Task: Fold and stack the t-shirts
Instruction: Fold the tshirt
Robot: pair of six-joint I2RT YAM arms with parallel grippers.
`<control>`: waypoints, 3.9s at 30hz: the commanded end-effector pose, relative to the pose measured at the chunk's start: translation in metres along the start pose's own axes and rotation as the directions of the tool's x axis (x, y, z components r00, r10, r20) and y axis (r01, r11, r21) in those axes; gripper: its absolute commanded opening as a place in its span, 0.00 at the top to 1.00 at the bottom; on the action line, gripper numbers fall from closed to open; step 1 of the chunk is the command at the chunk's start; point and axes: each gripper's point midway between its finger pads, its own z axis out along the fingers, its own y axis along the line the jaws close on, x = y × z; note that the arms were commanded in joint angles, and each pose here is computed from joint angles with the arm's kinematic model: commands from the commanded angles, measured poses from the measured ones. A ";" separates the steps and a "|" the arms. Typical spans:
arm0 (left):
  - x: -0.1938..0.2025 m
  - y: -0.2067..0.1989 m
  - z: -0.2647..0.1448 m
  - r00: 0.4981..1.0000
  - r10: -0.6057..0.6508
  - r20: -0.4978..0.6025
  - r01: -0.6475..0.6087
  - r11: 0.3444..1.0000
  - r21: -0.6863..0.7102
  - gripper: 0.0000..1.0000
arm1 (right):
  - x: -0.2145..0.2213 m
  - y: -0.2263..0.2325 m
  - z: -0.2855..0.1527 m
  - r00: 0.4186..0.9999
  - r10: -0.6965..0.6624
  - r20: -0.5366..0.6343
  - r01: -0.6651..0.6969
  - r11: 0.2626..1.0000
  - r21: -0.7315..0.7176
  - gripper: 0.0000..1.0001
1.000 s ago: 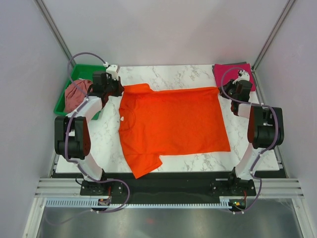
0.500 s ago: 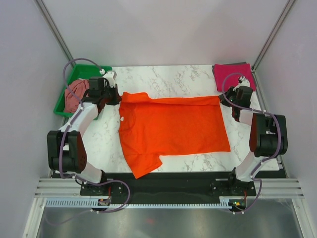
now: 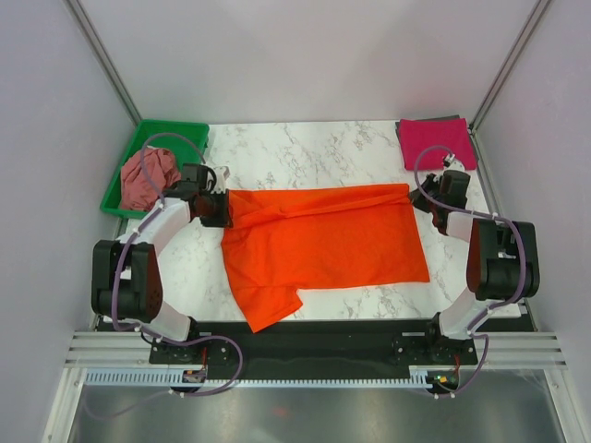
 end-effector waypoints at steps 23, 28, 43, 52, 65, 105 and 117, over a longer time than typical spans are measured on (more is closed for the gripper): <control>-0.060 -0.007 0.002 0.995 -0.096 0.003 0.096 0.994 -0.051 0.62 | 0.008 0.012 -0.015 0.982 0.088 -0.167 -0.071 0.992 0.105 0.55; -0.068 -0.003 0.043 0.991 -0.123 -0.061 0.121 0.992 -0.035 0.64 | 0.027 -0.008 -0.005 0.972 0.069 -0.222 -0.029 0.983 0.180 0.55; -0.053 0.040 0.085 0.976 -0.182 -0.120 0.152 0.962 -0.227 0.64 | 0.025 -0.048 0.000 0.978 -0.016 -0.208 0.087 0.938 0.337 0.88; -0.102 -0.007 0.020 0.995 -0.099 0.033 0.100 0.994 -0.035 0.59 | -0.014 0.003 -0.015 0.989 0.030 -0.143 0.006 0.970 0.243 0.62; -0.058 0.005 0.018 0.952 -0.307 -0.011 0.307 0.950 0.048 0.56 | 0.083 0.216 -0.035 0.974 -0.004 -0.228 -0.018 0.996 -0.093 0.41; -0.068 0.073 0.079 0.930 -0.365 -0.026 0.363 0.930 -0.064 0.91 | 0.203 0.316 -0.019 0.957 -0.040 -0.287 0.002 0.991 -0.131 0.91; -0.069 0.079 0.082 0.931 -0.364 -0.021 0.361 0.929 -0.085 0.98 | 0.200 0.292 -0.020 0.940 -0.155 -0.305 0.122 0.985 -0.124 1.00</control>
